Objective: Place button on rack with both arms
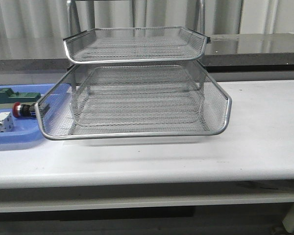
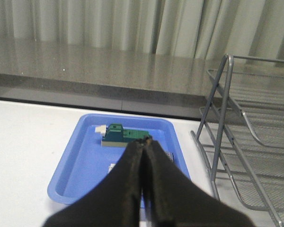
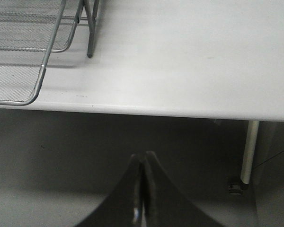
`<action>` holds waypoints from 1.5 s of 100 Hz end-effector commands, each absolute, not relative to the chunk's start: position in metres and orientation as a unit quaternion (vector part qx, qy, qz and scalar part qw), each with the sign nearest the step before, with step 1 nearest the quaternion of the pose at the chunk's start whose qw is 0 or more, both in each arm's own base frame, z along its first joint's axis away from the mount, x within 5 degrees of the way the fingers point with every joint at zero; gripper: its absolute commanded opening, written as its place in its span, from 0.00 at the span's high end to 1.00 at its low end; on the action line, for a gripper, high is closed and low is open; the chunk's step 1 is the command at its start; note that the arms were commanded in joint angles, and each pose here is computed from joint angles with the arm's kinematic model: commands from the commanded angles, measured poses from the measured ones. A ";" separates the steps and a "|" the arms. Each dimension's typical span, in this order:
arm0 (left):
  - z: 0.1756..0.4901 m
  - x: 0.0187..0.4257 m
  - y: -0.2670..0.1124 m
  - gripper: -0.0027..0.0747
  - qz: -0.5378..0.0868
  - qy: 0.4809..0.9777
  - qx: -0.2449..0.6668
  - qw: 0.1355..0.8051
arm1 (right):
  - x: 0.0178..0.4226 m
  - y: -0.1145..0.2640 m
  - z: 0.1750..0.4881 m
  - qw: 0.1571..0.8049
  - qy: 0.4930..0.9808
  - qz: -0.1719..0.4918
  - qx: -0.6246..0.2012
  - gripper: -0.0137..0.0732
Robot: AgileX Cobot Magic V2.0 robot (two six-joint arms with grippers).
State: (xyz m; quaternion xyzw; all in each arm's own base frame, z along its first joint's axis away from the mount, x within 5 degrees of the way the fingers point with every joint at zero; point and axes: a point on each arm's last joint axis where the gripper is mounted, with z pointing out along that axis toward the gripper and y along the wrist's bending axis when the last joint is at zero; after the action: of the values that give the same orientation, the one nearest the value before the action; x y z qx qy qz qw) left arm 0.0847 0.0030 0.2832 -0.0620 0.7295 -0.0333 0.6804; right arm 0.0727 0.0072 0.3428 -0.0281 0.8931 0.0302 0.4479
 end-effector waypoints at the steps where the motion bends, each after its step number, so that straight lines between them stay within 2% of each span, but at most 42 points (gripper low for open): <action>1: 0.314 0.104 0.004 0.99 -0.040 0.729 -0.070 0.680 | 0.075 0.007 0.357 0.487 0.872 0.029 -0.031 0.92; 21: 0.350 0.159 0.005 0.99 -0.039 0.801 -0.068 0.594 | 0.075 0.007 0.357 0.487 0.872 0.029 -0.031 0.92; 37: 0.362 0.209 0.008 0.99 -0.025 0.847 -0.059 0.528 | 0.075 0.007 0.357 0.487 0.872 0.029 -0.031 0.92; 66: 0.345 0.279 0.011 0.99 -0.011 0.916 -0.037 0.399 | 0.075 0.007 0.357 0.487 0.872 0.029 -0.031 0.92; 80: 0.333 0.296 0.012 0.99 -0.006 0.936 -0.021 0.352 | 0.075 0.007 0.357 0.487 0.872 0.029 -0.031 0.92; 98: 0.329 0.300 0.012 0.98 -0.001 0.941 -0.006 0.338 | 0.075 0.007 0.357 0.487 0.872 0.029 -0.031 0.92; 105: 0.329 0.299 0.012 0.91 0.004 0.943 0.011 0.332 | 0.075 0.007 0.357 0.487 0.872 0.029 -0.031 0.92; 112: 0.328 0.298 0.012 0.77 0.006 0.946 0.017 0.325 | 0.075 0.007 0.357 0.487 0.872 0.029 -0.031 0.92; 119: 0.327 0.297 0.012 0.56 0.010 0.948 0.029 0.318 | 0.075 0.007 0.357 0.487 0.872 0.029 -0.031 0.92; 124: 0.326 0.296 0.012 0.36 0.010 0.949 0.033 0.313 | 0.075 0.007 0.357 0.487 0.872 0.029 -0.031 0.92; 131: 0.326 0.296 0.012 0.18 0.011 0.950 0.033 0.312 | 0.075 0.007 0.357 0.487 0.872 0.029 -0.031 0.92; 138: 0.326 0.296 0.012 0.11 0.011 0.950 0.034 0.312 | 0.075 0.007 0.357 0.487 0.872 0.029 -0.031 0.92; 150: 0.326 0.296 0.012 0.11 0.011 0.950 0.035 0.310 | 0.075 0.007 0.357 0.487 0.872 0.029 -0.031 0.92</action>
State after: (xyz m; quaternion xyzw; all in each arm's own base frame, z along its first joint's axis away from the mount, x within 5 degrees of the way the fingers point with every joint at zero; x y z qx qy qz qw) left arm 0.2953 0.0116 0.3055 0.0350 0.9638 0.0080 0.2641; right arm 0.0727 0.0071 0.3428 -0.0282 0.8931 0.0294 0.4480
